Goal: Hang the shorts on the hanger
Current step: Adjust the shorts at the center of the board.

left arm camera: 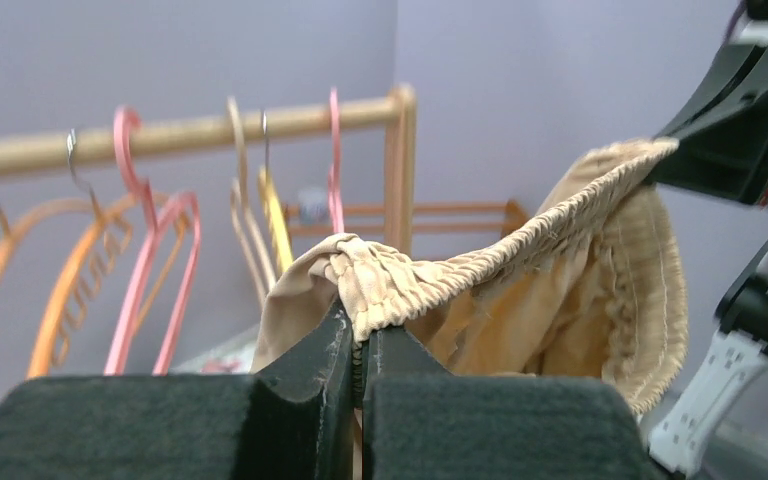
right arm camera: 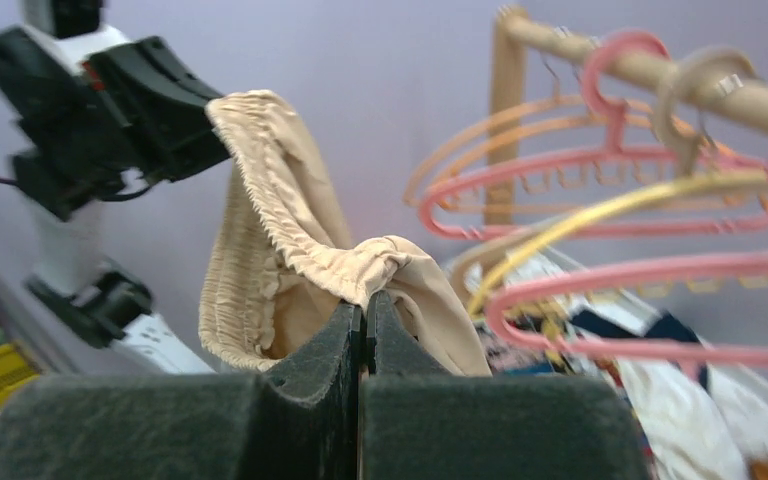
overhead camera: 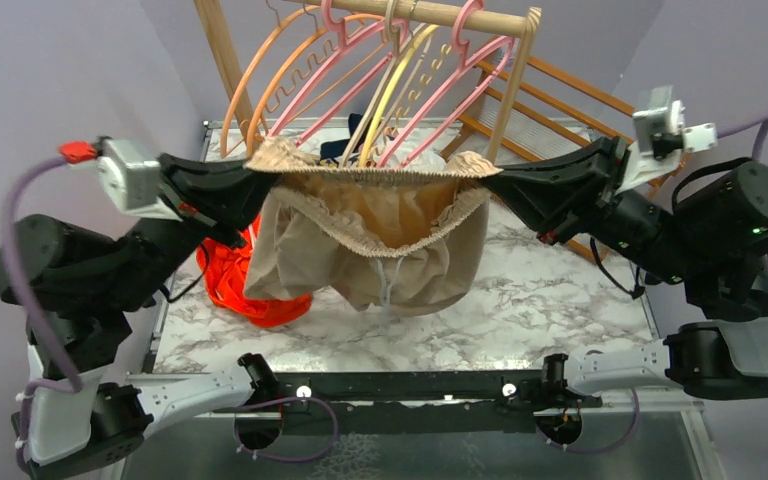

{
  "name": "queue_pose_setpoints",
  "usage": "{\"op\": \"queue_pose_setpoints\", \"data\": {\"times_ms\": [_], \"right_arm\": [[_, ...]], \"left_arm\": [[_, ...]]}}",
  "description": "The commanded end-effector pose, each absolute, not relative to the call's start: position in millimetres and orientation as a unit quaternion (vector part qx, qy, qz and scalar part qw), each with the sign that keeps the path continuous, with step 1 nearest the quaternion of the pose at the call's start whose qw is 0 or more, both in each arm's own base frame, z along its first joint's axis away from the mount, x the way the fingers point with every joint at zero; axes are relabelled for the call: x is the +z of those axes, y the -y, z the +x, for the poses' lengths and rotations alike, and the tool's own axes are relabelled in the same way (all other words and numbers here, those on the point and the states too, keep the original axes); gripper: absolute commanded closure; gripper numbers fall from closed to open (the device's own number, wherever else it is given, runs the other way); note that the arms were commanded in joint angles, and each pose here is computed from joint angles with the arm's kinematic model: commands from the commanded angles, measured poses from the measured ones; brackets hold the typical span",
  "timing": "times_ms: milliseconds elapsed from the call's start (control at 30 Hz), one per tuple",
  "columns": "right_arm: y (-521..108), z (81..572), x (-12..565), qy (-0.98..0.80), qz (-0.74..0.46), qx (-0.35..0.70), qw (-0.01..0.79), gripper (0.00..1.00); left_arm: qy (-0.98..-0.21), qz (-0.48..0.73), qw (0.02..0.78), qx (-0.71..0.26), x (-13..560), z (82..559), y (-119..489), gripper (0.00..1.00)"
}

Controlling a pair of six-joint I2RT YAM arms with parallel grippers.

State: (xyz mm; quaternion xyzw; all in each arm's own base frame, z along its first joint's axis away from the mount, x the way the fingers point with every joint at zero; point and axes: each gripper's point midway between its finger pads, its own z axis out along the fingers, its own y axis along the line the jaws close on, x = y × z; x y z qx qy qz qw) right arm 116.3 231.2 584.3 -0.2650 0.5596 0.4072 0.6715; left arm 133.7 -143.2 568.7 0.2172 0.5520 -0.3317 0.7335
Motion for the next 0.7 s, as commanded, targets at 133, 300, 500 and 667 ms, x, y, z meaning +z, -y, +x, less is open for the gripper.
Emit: {"op": "queue_pose_setpoints", "data": {"times_ms": [133,300,500,667], "right_arm": [[-221.2,79.9,620.0,-0.458,-0.293,0.484,0.685,0.99],[-243.9,118.0,549.1,-0.557,-0.282,0.399,0.672,0.99],[-215.6,80.0,660.7,-0.439,-0.301,0.469,0.704,0.99],[-195.4,47.4,692.1,-0.354,-0.304,0.53,0.708,0.99]], "left_arm": [[-0.454,0.201,0.788,-0.363,621.6,104.1,117.4,1.0],[-0.516,0.179,0.769,-0.332,567.0,125.1,117.3,1.0],[-0.429,0.206,0.809,-0.345,658.4,95.5,103.2,1.0],[-0.381,0.215,0.818,-0.375,686.2,75.7,100.5,1.0]]}}
